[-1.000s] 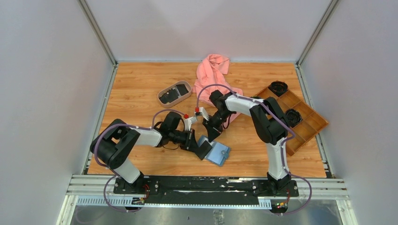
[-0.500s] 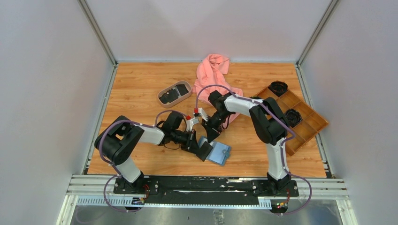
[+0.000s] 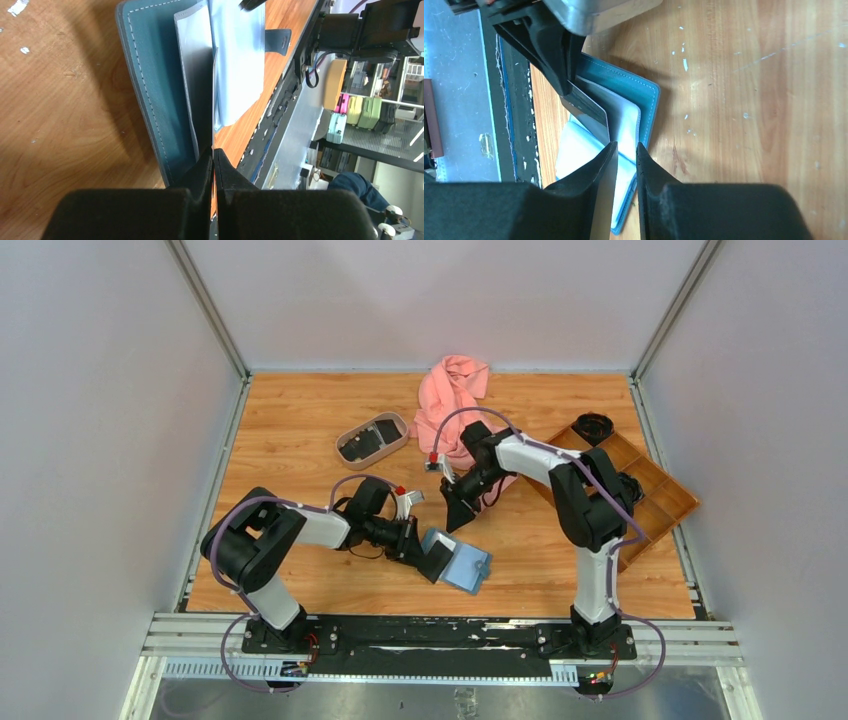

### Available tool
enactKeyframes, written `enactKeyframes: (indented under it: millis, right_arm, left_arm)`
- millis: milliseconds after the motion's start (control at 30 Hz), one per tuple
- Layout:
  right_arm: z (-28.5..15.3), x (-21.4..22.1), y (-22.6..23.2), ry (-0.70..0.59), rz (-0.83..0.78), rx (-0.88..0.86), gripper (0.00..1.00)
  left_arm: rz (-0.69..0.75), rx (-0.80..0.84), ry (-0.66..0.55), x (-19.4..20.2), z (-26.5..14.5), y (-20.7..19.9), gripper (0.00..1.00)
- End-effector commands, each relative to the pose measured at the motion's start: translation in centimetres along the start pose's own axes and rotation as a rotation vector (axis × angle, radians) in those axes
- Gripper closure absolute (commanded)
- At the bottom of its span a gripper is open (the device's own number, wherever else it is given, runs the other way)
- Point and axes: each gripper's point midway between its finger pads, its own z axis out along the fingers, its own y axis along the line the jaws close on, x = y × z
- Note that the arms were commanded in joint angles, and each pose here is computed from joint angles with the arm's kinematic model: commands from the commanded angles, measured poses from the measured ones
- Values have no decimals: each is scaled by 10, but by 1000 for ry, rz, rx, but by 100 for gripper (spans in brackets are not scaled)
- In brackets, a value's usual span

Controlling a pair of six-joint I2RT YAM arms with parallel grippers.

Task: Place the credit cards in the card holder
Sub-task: Insert the credit card into the card holder.

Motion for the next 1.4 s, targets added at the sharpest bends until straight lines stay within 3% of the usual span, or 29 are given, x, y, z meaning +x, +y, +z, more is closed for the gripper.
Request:
enactKeyframes:
  millis: [0, 167, 367, 467, 600, 867, 1367]
  right_arm:
    - [-20, -2, 5, -29, -32, 36, 76]
    - [-43, 4, 15, -39, -238, 92, 75]
    - [-44, 44, 51, -10, -846, 77, 74]
    - [-36, 58, 54, -1, -1016, 82, 71]
    - [-27, 62, 46, 42, -1054, 101, 71]
    - [-6, 73, 47, 155, -1123, 58, 71]
    - [14, 96, 55, 241, -1163, -48, 76]
  left_arm:
    - [13, 12, -5, -5, 0, -7, 100]
    - [20, 36, -9, -10, -1, -15, 100]
    - [9, 61, 11, -12, 1, -19, 100]
    - [-3, 66, 25, -12, 4, -16, 100]
    - [-20, 54, 38, -12, 7, -12, 100]
    - [4, -121, 108, -11, -2, 6, 100]
    - [-37, -87, -99, -53, -2, -17, 100]
